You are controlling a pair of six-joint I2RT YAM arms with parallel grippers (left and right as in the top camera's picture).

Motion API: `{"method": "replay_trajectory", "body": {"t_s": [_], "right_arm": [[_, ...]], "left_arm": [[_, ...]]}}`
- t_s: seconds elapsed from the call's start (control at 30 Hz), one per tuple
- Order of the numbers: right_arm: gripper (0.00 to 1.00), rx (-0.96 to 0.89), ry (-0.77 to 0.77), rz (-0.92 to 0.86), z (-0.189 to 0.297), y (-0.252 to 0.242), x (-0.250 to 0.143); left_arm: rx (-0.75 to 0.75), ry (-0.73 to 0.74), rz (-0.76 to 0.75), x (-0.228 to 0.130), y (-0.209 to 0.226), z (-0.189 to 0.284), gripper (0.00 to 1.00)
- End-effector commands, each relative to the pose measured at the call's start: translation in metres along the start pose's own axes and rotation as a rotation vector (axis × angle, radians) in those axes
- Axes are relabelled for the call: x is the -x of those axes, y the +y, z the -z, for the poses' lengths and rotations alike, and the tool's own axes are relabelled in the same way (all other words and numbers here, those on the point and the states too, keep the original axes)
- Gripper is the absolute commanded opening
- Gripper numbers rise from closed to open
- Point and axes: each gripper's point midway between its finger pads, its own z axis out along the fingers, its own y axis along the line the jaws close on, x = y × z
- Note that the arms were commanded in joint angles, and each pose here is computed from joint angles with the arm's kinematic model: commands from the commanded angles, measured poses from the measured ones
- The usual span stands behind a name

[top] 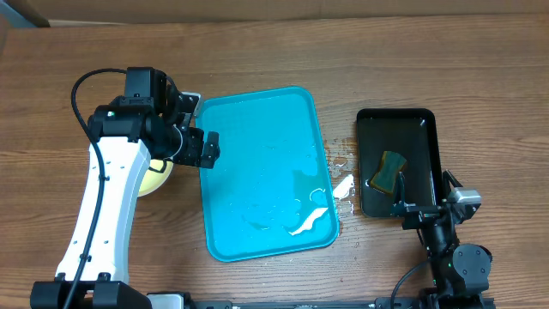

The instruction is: Clean dirty plates on tray and stack at the side

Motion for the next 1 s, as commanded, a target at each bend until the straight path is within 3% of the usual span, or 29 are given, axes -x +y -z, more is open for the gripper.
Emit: {"method": "replay_trajectory", "body": {"t_s": [0.0,0.3,0.6,0.97], "right_arm": [[1.00,-0.002,-0.001,0.004,0.000,0.000,-0.002],[1.00,-0.002,-0.002,0.004,0.000,-0.001,-0.002],[1.00,-0.002,-0.002,0.004,0.000,-0.001,-0.002],[1.00,-0.002,-0.002,0.004,0.000,-0.001,-0.002]], "left_arm": [[0.002,-0.008,-0.005,0.003,-0.002,0.002,1.00],[0.026,-0.247,-0.109,0.002,-0.033,0.075,1.00],[0.071,-0.512,-0.157,-0.032,-0.047,0.156,1.00],[0.049,-1.014,-0.090,-0.036,-0.047,0.161,1.00]]}}
